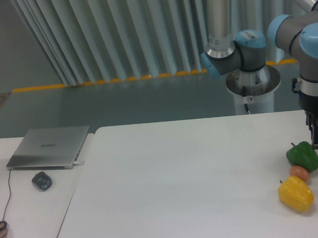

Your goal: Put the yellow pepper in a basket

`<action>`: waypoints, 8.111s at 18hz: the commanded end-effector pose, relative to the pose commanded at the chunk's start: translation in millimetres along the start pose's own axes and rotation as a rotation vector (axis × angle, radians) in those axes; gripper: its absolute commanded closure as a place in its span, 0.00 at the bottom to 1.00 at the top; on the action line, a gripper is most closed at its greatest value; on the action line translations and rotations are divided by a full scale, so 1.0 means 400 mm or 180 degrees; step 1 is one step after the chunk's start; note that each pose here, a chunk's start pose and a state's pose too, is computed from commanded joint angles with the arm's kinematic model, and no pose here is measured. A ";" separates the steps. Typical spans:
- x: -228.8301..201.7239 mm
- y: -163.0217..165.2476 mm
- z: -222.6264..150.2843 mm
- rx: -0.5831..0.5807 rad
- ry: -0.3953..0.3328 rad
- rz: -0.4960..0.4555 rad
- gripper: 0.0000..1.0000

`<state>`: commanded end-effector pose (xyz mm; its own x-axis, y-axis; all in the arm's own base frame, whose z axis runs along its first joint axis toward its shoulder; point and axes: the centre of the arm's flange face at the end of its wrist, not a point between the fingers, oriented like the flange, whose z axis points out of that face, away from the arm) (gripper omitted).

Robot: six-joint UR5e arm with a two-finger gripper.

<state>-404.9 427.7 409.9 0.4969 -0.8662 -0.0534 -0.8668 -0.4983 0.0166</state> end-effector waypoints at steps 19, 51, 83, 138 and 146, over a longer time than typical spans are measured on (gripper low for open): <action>-0.055 -0.052 0.051 -0.0246 -0.0108 0.0219 0.00; -0.218 -0.192 0.308 -0.0517 0.0187 0.1956 0.00; -0.094 0.123 0.002 -0.0444 -0.0606 0.0911 0.53; 0.046 0.149 0.006 -0.0129 -0.0164 -0.0696 0.00; 0.029 0.005 0.072 0.0014 0.0084 -0.0362 0.00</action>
<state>-402.0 417.7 380.5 0.5930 -0.8047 -0.0285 -0.8049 -0.5934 0.0075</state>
